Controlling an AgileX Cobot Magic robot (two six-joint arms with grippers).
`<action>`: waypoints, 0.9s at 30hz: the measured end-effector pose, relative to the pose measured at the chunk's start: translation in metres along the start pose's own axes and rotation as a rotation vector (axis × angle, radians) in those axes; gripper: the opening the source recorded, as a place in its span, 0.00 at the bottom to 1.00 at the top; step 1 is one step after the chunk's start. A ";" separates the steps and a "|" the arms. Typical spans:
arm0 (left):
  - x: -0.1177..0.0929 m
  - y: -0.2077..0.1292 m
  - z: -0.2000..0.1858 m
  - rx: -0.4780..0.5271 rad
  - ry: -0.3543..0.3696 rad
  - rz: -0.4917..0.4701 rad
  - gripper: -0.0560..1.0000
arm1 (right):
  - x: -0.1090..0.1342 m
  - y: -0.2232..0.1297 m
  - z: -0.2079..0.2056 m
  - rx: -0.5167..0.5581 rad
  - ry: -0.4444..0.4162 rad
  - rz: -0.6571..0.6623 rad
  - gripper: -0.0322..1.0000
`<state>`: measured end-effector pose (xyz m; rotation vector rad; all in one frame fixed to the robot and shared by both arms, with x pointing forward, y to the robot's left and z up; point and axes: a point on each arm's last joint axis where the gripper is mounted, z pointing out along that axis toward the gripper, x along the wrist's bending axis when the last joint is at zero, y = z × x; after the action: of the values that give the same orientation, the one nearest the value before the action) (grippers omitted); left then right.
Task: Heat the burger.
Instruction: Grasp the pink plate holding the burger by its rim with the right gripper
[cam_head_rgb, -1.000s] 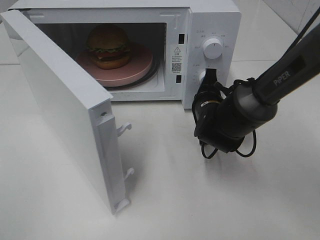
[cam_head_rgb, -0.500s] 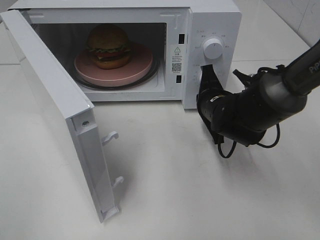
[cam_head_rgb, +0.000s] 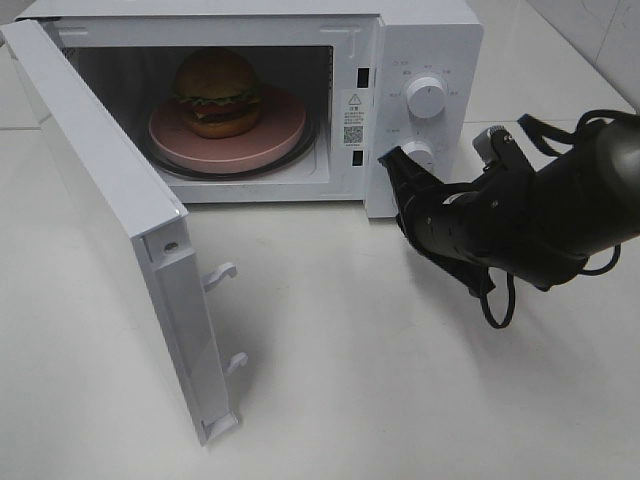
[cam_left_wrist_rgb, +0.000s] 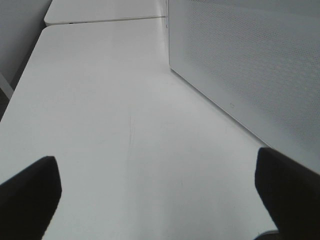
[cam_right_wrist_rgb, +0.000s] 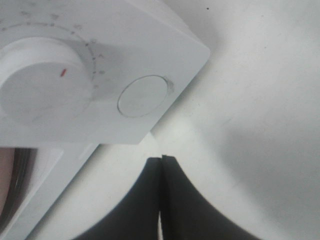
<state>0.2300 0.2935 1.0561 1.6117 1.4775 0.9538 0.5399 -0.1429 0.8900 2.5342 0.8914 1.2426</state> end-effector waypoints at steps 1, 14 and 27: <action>0.000 0.000 0.000 0.000 0.000 0.000 0.98 | 0.005 0.001 -0.008 0.028 0.011 -0.059 0.04; 0.000 0.000 0.000 0.000 0.000 0.000 0.98 | 0.019 -0.010 -0.048 0.349 0.076 -0.594 0.04; 0.000 0.000 0.000 0.000 0.000 0.000 0.98 | 0.015 -0.015 -0.082 0.593 0.135 -1.063 0.04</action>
<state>0.2300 0.2935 1.0561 1.6117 1.4775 0.9538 0.4770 -0.1303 0.9459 1.6897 2.4496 0.8261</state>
